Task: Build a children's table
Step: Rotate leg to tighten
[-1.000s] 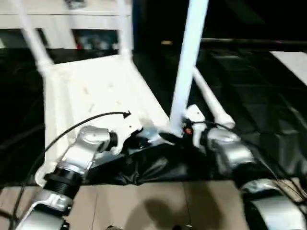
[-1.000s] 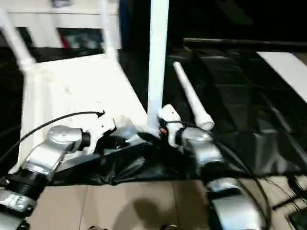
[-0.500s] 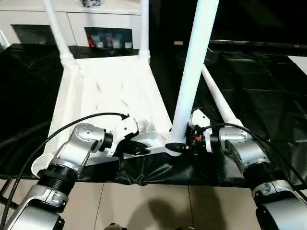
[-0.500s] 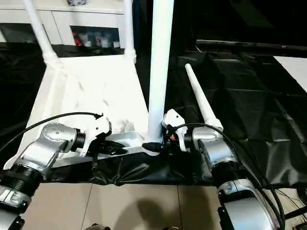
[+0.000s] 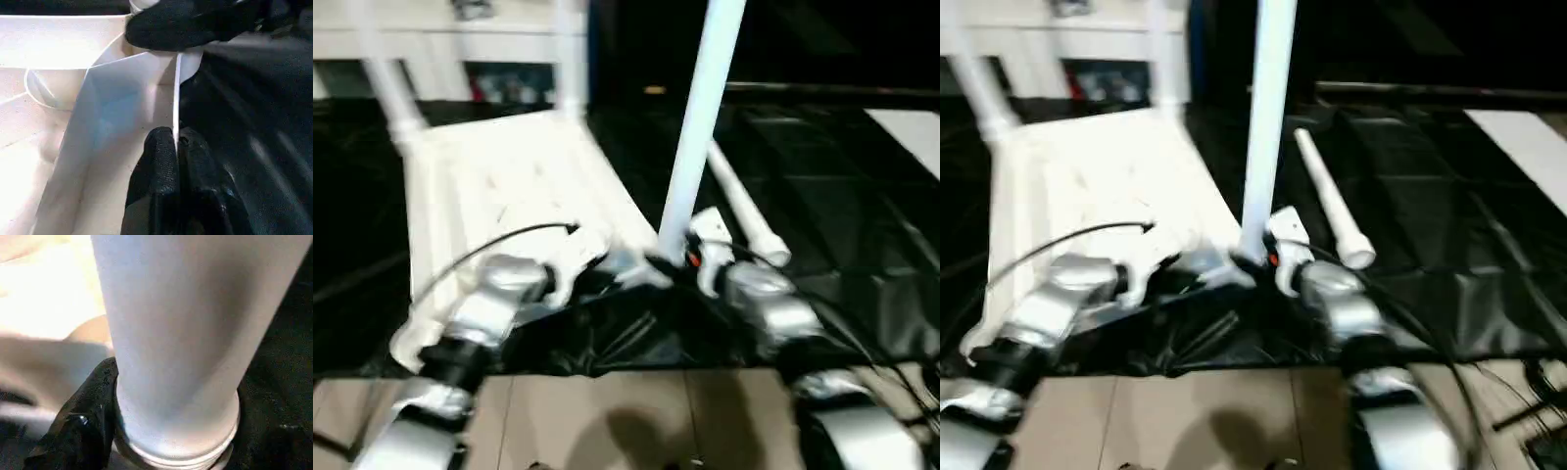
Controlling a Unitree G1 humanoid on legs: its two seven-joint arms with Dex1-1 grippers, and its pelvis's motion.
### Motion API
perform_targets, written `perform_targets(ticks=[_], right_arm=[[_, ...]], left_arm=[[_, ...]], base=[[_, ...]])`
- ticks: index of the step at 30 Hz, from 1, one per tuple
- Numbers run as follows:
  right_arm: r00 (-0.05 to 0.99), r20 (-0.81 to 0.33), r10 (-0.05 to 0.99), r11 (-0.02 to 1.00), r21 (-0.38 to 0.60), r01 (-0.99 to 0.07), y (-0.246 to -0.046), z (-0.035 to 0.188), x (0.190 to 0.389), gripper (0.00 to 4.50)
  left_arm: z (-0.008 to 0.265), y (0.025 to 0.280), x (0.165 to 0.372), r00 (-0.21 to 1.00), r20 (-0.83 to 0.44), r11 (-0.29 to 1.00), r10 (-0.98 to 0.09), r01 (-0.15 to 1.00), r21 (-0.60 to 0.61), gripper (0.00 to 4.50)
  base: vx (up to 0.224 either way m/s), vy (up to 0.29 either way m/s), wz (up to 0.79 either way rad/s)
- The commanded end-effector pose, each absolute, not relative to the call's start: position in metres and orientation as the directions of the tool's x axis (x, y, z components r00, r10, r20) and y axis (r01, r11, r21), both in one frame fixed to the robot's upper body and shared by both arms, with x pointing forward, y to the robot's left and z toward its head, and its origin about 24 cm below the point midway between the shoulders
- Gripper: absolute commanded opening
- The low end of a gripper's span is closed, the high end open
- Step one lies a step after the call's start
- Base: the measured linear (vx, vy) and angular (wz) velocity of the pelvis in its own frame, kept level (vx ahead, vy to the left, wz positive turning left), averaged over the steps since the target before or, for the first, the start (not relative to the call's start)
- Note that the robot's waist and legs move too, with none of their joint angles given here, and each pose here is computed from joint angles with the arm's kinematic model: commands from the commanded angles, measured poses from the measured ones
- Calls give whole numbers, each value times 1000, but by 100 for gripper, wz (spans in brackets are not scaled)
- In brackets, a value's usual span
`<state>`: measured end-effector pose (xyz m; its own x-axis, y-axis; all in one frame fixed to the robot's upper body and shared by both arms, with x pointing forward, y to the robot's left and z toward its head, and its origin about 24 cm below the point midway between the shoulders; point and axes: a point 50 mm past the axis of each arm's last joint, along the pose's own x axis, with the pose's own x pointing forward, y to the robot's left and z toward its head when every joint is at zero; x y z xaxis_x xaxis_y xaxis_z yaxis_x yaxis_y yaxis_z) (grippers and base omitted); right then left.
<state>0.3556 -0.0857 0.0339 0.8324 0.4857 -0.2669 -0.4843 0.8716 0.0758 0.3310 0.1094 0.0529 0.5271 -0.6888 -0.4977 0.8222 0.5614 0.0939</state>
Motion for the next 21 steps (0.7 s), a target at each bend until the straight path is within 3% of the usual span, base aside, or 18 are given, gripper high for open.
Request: perform_targets(ticks=[1, 2, 5, 10, 15, 21], right_arm=[[783, -304, 543, 837, 116, -536, -53, 22, 344, 272], [780, -285, 558, 828, 120, -548, -49, 24, 344, 272], [777, -263, 573, 818, 121, -562, -47, 27, 345, 345], [775, -261, 576, 812, 76, -578, -57, 29, 347, 375], [722, -254, 643, 754, 49, -655, -74, 35, 349, 375], [552, -326, 767, 573, -37, -819, -102, 39, 341, 375]], left_arm=[[80, 79, 336, 560, -350, 557, -751, 822, 122, 0], [80, 78, 334, 558, -345, 553, -755, 824, 123, 0], [79, 77, 330, 530, -336, 518, -778, 845, 134, 0], [79, 83, 324, 453, -332, 433, -827, 891, 137, 0], [75, 92, 319, 392, -359, 375, -847, 919, 119, 0], [74, 105, 316, 342, -386, 333, -857, 938, 93, 0]], base=[[0, 0, 0], [0, 0, 0], [0, 0, 0], [0, 0, 0], [0, 0, 0], [0, 0, 0]])
